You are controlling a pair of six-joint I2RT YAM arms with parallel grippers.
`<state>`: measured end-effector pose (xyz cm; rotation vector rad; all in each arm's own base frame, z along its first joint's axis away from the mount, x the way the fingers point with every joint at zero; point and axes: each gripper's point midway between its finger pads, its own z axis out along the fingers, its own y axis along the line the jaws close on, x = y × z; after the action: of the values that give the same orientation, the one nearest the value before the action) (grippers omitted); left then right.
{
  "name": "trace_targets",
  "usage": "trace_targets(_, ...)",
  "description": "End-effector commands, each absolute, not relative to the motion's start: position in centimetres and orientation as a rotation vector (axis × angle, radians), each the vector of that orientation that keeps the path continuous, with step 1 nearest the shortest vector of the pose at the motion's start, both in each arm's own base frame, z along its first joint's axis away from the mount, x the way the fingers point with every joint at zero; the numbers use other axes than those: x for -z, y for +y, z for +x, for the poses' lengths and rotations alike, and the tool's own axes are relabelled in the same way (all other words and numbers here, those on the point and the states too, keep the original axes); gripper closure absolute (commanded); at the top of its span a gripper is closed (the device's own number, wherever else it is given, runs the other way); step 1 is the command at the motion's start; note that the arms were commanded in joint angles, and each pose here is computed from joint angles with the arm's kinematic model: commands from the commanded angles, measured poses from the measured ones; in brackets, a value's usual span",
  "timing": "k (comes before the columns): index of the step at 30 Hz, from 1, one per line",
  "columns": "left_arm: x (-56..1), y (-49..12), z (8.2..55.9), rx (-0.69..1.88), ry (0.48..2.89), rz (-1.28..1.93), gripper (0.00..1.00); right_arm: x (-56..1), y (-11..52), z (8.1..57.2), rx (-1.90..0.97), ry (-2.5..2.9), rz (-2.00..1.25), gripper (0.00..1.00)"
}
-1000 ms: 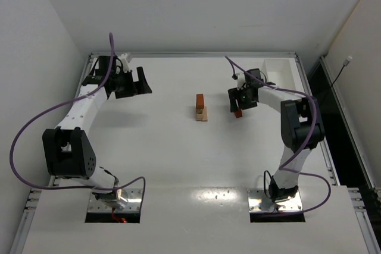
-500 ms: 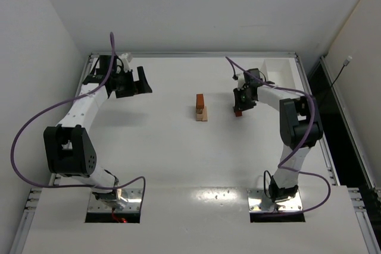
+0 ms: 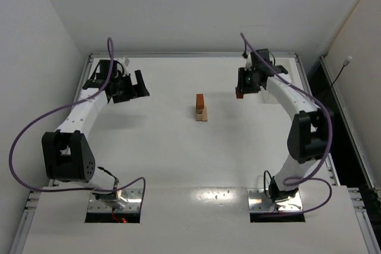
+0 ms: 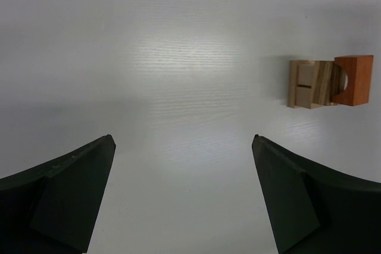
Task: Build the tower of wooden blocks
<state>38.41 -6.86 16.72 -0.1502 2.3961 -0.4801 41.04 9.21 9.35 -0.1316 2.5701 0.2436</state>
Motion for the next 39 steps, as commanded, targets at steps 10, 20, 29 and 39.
trace_targets(10,-17.3,-5.5,38.2,0.376,2.367,-0.27,0.01,-21.1,13.1,41.8,-0.11,2.465,0.12,1.0)
trace_targets(20,-17.8,-4.6,37.4,0.322,2.343,-0.289,0.01,-19.0,23.1,42.4,-0.167,2.473,-0.082,1.0)
trace_targets(29,-17.5,-4.4,36.4,0.307,2.343,-0.283,0.01,-17.4,26.6,41.8,-0.167,2.478,-0.154,1.0)
trace_targets(39,-16.9,-4.6,36.7,0.318,2.363,-0.281,0.01,-15.4,27.9,40.5,-0.155,2.52,-0.199,1.0)
